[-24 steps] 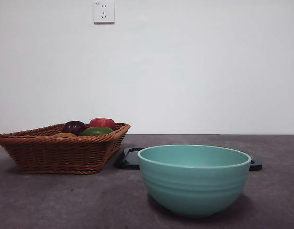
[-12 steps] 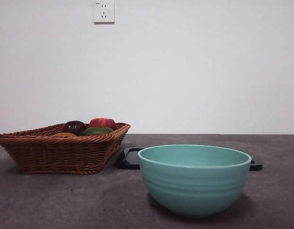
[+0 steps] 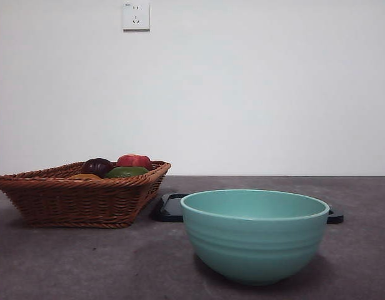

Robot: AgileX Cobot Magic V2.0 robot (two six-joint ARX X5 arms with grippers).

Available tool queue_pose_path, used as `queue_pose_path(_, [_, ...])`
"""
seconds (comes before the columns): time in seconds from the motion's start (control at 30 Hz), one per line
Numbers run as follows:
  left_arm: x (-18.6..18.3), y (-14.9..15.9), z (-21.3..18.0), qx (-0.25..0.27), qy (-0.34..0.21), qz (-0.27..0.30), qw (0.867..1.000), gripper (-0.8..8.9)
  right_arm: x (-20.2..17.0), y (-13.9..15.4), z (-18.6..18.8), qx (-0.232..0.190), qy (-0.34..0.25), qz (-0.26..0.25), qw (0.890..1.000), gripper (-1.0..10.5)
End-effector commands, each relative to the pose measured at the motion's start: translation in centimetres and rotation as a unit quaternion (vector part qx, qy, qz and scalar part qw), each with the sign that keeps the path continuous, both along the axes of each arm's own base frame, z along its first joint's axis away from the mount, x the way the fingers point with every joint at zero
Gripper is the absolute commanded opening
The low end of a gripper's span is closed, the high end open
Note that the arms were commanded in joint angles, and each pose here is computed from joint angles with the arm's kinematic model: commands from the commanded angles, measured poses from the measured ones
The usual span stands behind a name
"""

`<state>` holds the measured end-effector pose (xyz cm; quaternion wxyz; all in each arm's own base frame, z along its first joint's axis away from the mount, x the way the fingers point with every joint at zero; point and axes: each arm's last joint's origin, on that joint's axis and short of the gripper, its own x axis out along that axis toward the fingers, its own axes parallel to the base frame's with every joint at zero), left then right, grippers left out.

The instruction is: Pick up the wifruite, put it on the bowl, pick up the plate, put it on desk

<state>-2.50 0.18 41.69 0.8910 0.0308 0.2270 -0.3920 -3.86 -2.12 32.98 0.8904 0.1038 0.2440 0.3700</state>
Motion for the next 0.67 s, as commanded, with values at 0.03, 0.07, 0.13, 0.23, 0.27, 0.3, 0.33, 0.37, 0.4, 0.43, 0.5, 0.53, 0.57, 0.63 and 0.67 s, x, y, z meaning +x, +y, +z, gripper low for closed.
queue_pose_path(0.03, [-0.20,0.10,0.52,-0.008,-0.013,-0.005,1.000,0.19,-0.22,-0.20,0.39,0.010,-0.009,0.003,1.000,0.2])
queue_pose_path(0.07, [-0.20,0.10,0.52,-0.008,-0.013,-0.005,1.000,0.19,-0.22,-0.20,0.39,0.010,-0.009,0.003,1.000,0.2])
queue_pose_path(0.13, [-0.20,0.10,0.52,-0.008,-0.013,-0.005,1.000,0.19,-0.22,-0.20,0.39,0.010,-0.009,0.002,1.000,0.2])
queue_pose_path(0.23, [-0.20,0.10,0.52,-0.008,-0.013,-0.005,1.000,0.19,-0.22,-0.20,0.39,0.010,-0.009,0.003,1.000,0.2])
queue_pose_path(0.27, [-0.20,0.10,0.52,-0.008,-0.013,-0.005,1.000,0.19,-0.22,-0.20,0.39,0.010,-0.009,0.003,1.000,0.2])
queue_pose_path(0.3, [-0.20,0.10,0.52,-0.008,-0.013,-0.005,1.000,0.19,-0.22,-0.20,0.39,0.010,-0.009,0.003,1.000,0.2])
queue_pose_path(0.33, [-0.20,0.10,0.52,-0.008,-0.013,-0.005,1.000,0.19,-0.22,-0.20,0.39,0.010,-0.009,0.003,1.000,0.2])
queue_pose_path(0.37, [-0.20,0.10,0.52,-0.008,-0.013,-0.005,1.000,0.19,-0.22,-0.20,0.39,0.010,-0.009,0.003,1.000,0.2])
queue_pose_path(0.4, [-0.20,0.10,0.52,-0.008,-0.013,-0.005,1.000,0.19,-0.22,-0.20,0.39,0.010,-0.009,0.003,1.000,0.2])
queue_pose_path(0.43, [-0.19,0.10,0.53,-0.008,-0.014,-0.005,1.000,0.19,-0.22,-0.20,0.39,0.010,-0.009,0.003,1.000,0.2])
queue_pose_path(0.5, [0.01,-0.03,0.39,-0.006,-0.011,0.003,1.000,0.19,-0.22,-0.20,0.39,0.010,-0.009,0.003,1.000,0.2])
queue_pose_path(0.53, [0.07,-0.09,0.31,-0.005,-0.009,0.008,1.000,0.19,-0.22,-0.20,0.39,0.010,-0.009,0.003,1.000,0.2])
queue_pose_path(0.57, [0.11,-0.15,0.19,-0.003,-0.005,0.016,1.000,0.19,-0.22,-0.20,0.39,0.010,-0.009,0.003,1.000,0.2])
queue_pose_path(0.63, [0.35,-0.35,-0.02,0.002,-0.003,0.036,0.999,0.19,-0.22,-0.20,0.39,0.010,-0.009,0.003,1.000,0.2])
queue_pose_path(0.67, [0.62,-0.47,-0.20,0.009,-0.005,0.055,0.998,0.19,-0.22,-0.20,0.39,0.010,-0.009,0.003,1.000,0.2])
